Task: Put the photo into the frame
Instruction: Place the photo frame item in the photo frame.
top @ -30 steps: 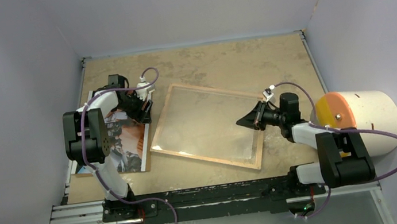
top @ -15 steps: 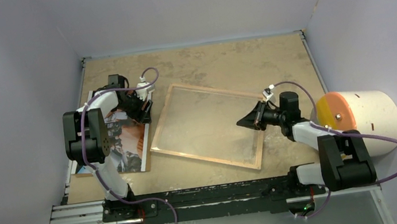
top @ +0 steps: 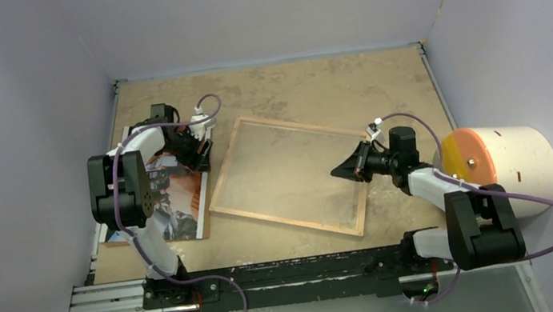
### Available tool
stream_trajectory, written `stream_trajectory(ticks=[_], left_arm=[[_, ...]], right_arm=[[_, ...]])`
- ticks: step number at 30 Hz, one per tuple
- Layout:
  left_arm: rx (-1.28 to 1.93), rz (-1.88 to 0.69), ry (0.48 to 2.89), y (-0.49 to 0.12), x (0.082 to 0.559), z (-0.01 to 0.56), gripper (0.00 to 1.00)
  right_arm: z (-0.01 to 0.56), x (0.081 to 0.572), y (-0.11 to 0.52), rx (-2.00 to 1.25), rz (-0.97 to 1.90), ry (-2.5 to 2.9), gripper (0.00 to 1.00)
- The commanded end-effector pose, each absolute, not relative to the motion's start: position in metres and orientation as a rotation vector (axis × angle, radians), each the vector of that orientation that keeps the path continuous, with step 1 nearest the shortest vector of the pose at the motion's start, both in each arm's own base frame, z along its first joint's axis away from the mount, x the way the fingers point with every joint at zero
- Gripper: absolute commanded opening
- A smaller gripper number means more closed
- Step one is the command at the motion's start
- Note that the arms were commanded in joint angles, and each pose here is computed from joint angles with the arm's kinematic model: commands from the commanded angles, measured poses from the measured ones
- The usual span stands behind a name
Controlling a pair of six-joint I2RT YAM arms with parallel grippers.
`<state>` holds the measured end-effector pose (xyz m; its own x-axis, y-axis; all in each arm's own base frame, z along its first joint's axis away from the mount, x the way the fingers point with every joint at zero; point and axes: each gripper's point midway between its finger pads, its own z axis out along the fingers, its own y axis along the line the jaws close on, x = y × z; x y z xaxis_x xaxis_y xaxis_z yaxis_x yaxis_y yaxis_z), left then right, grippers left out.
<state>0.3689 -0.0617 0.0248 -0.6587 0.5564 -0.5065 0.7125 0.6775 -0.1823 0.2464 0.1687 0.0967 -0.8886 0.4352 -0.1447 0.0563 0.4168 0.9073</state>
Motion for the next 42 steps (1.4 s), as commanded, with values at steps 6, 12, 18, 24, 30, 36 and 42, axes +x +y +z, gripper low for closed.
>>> stream_trajectory(ticks=[6, 12, 18, 24, 30, 36, 42], left_arm=[[1.028, -0.611, 2.600, -0.066, 0.333, -0.009, 0.61], [1.034, -0.607, 2.596, -0.065, 0.332, -0.008, 0.61], [1.034, -0.606, 2.598, -0.065, 0.332, -0.008, 0.61], [1.036, -0.604, 2.599, -0.065, 0.332, -0.009, 0.61], [1.027, -0.634, 2.603, -0.069, 0.330, -0.012, 0.61], [1.045, -0.647, 2.625, -0.077, 0.322, -0.025, 0.59], [1.066, -0.649, 2.640, -0.083, 0.316, -0.033, 0.59]], right_arm=[[0.119, 0.261, 0.163, 0.361, 1.403, 2.239, 0.00], [0.118, 0.265, 0.157, 0.376, 1.381, 2.242, 0.00], [0.114, 0.266, 0.154, 0.385, 1.382, 2.265, 0.00], [0.119, 0.267, 0.154, 0.362, 1.394, 2.230, 0.00], [0.135, 0.271, 0.158, 0.319, 1.438, 2.124, 0.00], [0.158, 0.275, 0.161, 0.273, 1.503, 2.003, 0.00], [0.178, 0.271, 0.170, 0.166, 1.548, 1.935, 0.00]])
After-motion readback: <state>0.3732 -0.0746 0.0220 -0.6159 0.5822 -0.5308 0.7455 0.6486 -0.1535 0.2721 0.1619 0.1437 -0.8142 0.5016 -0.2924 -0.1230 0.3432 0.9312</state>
